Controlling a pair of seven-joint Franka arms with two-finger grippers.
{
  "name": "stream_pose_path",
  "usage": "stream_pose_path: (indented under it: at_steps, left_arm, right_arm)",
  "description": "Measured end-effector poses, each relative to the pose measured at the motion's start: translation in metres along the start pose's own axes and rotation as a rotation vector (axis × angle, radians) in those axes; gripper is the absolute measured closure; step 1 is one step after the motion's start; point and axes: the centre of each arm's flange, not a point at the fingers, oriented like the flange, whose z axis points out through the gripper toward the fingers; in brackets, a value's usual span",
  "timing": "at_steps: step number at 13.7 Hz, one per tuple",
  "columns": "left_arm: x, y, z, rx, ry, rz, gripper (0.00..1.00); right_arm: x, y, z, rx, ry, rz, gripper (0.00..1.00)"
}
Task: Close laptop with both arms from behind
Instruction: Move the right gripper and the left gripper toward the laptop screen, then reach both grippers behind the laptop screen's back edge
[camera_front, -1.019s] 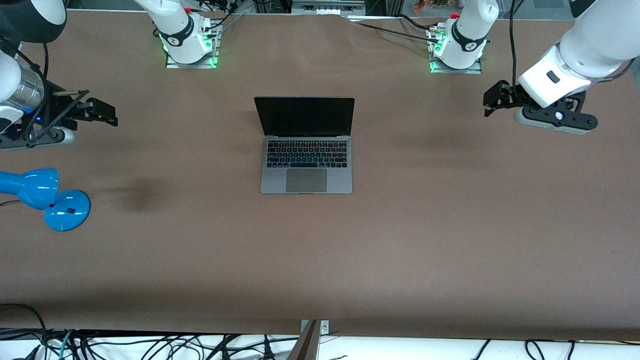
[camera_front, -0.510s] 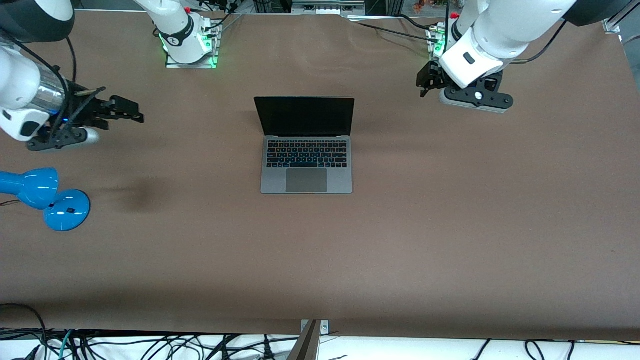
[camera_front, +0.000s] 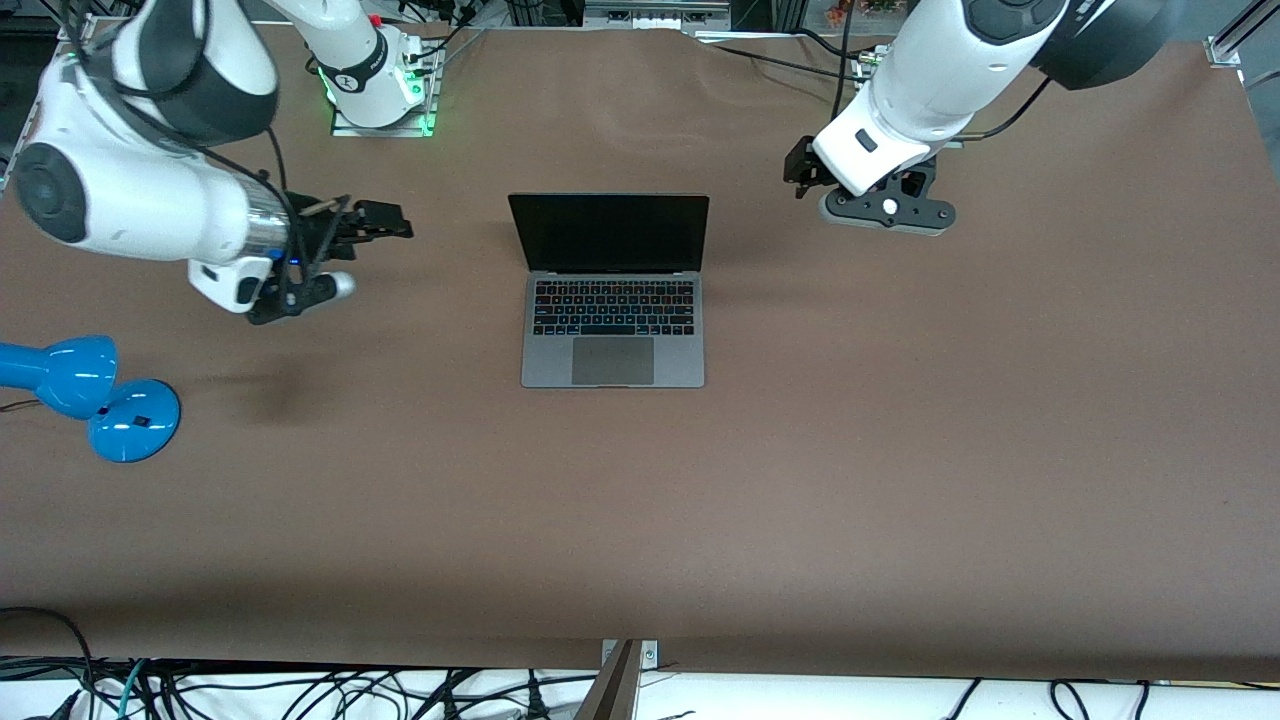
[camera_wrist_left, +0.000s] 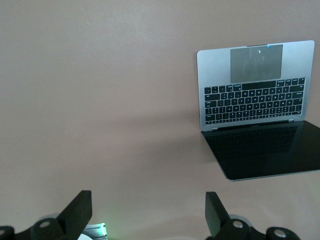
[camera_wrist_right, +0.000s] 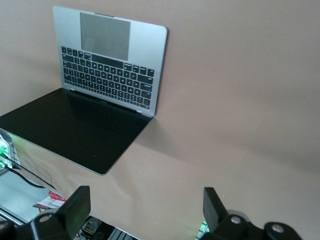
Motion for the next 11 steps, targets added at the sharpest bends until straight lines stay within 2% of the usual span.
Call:
stream_pose_path:
  at_steps: [1,3,5,6,8,9,11]
  left_arm:
    - [-0.002,0.006,0.002,-0.017,-0.012,-0.020,0.00]
    - [-0.011,0.024,0.006,-0.026,-0.027,-0.043,0.04]
    - [-0.023,0.047,0.015,-0.014,-0.041,-0.041,0.24]
    - [-0.028,0.056,0.019,-0.009,-0.048,-0.033,0.37]
    - [-0.033,0.066,0.026,-0.012,-0.067,-0.018,0.57]
    - [-0.034,0.070,0.029,-0.023,-0.082,-0.017,0.67]
    - [-0.034,0.074,0.035,-0.033,-0.104,-0.036,0.88]
  right_arm:
    - [0.002,-0.008,0.006,-0.005,-0.005,0.002,0.00]
    - [0.006,-0.028,0.019,-0.015,-0.010,0.080,0.00]
    - [0.010,-0.062,0.040,-0.035,-0.013,0.206,0.02]
    - [0.011,-0.081,0.053,-0.047,-0.018,0.257,0.10]
    - [0.010,-0.112,0.077,-0.073,-0.042,0.321,0.34]
    - [0.010,-0.119,0.086,-0.083,-0.054,0.346,0.41]
    - [0.009,-0.122,0.099,-0.100,-0.094,0.381,0.46]
